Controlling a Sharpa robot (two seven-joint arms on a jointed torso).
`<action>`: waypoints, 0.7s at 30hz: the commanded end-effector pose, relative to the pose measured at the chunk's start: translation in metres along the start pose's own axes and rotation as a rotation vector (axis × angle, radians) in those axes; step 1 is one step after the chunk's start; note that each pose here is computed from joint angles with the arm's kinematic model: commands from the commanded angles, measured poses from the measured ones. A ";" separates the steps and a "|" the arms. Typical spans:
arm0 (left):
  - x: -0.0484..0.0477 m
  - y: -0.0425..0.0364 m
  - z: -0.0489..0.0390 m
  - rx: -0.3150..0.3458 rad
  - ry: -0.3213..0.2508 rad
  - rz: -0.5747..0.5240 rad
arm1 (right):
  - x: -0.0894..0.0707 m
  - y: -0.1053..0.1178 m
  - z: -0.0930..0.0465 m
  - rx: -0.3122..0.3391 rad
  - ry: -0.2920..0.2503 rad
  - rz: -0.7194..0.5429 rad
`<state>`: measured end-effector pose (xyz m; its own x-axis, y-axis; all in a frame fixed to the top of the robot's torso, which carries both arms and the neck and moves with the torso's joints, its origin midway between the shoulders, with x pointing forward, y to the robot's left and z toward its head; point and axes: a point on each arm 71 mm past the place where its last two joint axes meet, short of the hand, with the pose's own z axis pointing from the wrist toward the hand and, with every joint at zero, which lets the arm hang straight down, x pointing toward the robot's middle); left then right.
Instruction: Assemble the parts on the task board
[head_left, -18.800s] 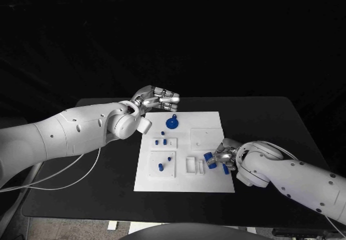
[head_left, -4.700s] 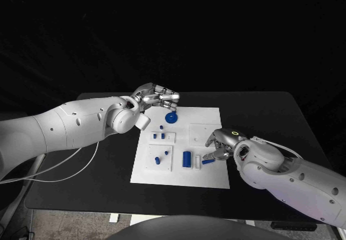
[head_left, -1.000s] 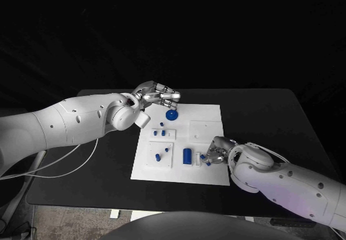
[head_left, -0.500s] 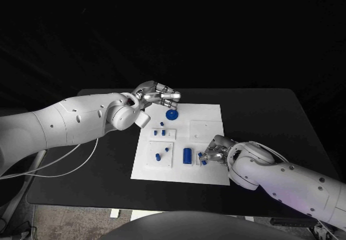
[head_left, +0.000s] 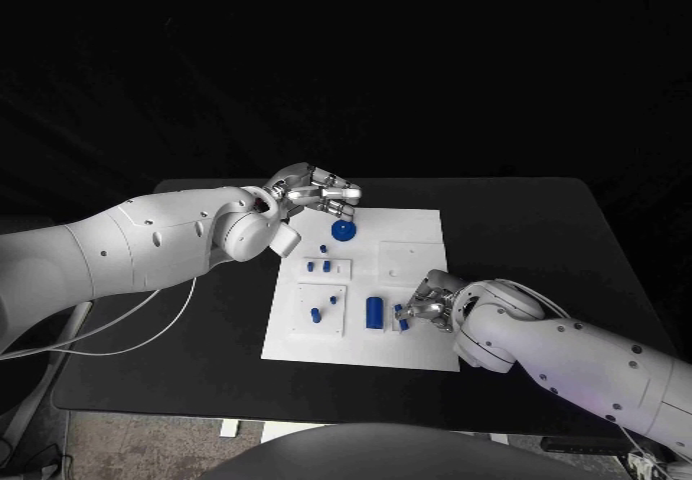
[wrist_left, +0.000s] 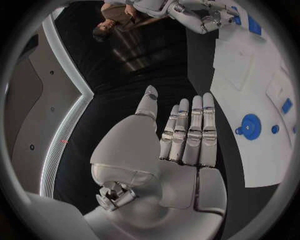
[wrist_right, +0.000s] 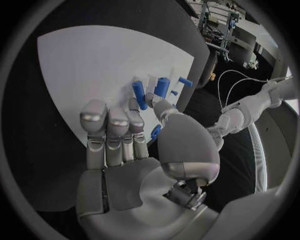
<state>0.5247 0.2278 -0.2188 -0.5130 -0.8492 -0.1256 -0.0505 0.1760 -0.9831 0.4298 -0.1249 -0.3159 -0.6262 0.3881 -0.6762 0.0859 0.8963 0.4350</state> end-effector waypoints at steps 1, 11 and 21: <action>0.0031 -0.0012 0.0009 0.004 0.022 -0.003 | 0.007 -0.002 0.002 0.032 0.109 -0.037; 0.0040 -0.0010 0.0013 0.001 0.026 -0.003 | 0.008 0.002 0.004 0.031 0.130 -0.059; 0.0043 -0.0008 0.0014 -0.003 0.030 -0.001 | 0.007 0.007 0.004 0.007 0.099 -0.044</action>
<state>0.5245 0.2263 -0.2194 -0.5208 -0.8445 -0.1250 -0.0567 0.1803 -0.9820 0.4309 -0.1177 -0.3188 -0.6958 0.3335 -0.6361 0.0728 0.9138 0.3995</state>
